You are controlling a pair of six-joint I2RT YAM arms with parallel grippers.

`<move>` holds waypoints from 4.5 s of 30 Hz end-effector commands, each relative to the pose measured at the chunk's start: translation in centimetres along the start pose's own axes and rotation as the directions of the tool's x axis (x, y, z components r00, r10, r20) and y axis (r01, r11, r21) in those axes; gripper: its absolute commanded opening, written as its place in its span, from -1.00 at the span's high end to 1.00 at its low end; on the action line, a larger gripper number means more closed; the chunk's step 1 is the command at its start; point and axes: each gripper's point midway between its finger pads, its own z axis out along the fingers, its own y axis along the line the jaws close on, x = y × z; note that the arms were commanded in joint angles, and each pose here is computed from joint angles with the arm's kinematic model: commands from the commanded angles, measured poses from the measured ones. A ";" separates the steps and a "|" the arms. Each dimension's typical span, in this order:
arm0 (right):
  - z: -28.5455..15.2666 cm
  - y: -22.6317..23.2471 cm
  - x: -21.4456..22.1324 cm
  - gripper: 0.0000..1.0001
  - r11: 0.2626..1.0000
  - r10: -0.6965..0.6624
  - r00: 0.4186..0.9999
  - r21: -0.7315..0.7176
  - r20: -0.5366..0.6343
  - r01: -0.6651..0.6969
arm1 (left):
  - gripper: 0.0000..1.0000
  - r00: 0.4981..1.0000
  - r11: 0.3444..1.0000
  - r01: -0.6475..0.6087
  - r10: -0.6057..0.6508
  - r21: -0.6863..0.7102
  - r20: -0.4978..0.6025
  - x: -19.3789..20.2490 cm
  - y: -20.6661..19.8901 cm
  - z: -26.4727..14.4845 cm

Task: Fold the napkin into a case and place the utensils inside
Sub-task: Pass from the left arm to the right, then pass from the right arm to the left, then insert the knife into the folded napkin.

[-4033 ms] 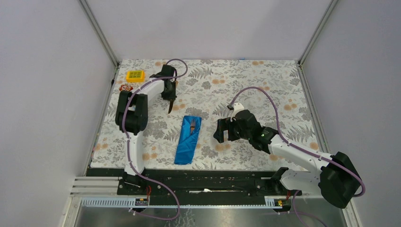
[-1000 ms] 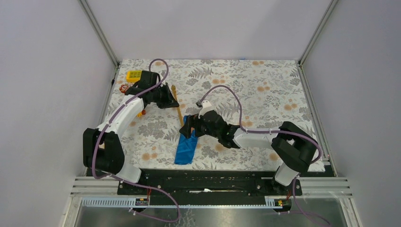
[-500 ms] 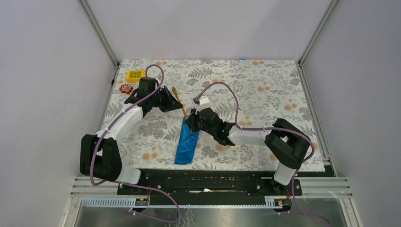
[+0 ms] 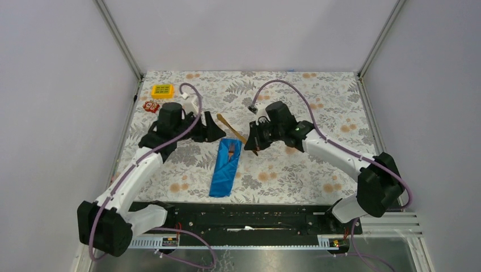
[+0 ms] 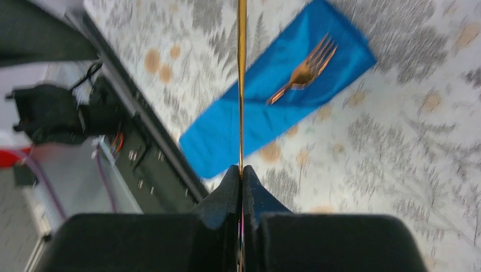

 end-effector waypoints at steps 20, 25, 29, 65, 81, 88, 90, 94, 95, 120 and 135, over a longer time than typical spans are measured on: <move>-9.1 7.5 9.0 1.00 0.891 0.028 0.878 -0.385 -0.477 -0.238 | -0.30 0.133 0.111 -0.949 0.990 0.295 0.055 12.3 -11.7 -1.8; -9.2 7.6 9.1 1.00 0.889 0.027 0.878 -0.390 -0.479 -0.240 | -0.29 0.086 0.066 -0.977 0.992 0.201 0.091 11.5 -11.9 -1.3; -9.3 8.0 8.7 1.00 0.881 0.025 0.885 -0.408 -0.465 -0.240 | -0.25 0.066 0.040 -0.973 0.992 0.228 0.109 12.4 -12.3 -0.9; -9.0 8.7 8.2 0.82 0.850 0.051 0.887 -0.446 -0.460 -0.281 | 0.72 0.021 -0.007 -0.964 0.994 0.266 0.104 14.0 -13.1 -0.2; -16.3 -6.3 -4.8 -0.99 0.930 0.342 0.899 0.043 0.275 -0.366 | 1.00 0.396 0.397 -0.917 0.918 0.039 -0.030 9.8 -7.0 1.9; -14.7 -8.3 -1.9 -0.99 0.912 0.377 0.898 0.079 0.227 -0.403 | 1.00 0.840 0.773 -0.523 0.540 -0.359 -0.060 0.3 -0.1 4.2; -13.5 -7.8 -1.0 -0.99 0.906 0.416 0.889 -0.003 0.192 -0.423 | 1.00 0.889 0.808 -0.433 0.455 -0.400 -0.046 -0.6 1.2 6.2; -10.5 -6.9 1.4 -0.90 0.860 0.506 0.855 -0.141 0.111 -0.490 | 1.00 0.948 0.868 -0.289 0.318 -0.403 0.003 -2.2 2.6 9.4; -9.6 -6.5 2.2 -0.88 0.858 0.507 0.858 -0.141 0.085 -0.493 | 1.00 0.953 0.873 -0.274 0.303 -0.404 0.008 -2.5 2.9 10.1; 9.4 -5.3 6.2 0.16 0.783 0.591 0.805 -0.200 -0.056 -0.589 | 1.00 0.952 0.852 -0.301 0.297 -0.428 -0.077 0.4 7.2 14.2; 10.9 -7.0 5.9 0.64 0.786 0.605 0.796 -0.157 -0.003 -0.598 | 1.00 0.960 0.868 -0.281 0.256 -0.410 -0.116 2.6 8.2 13.7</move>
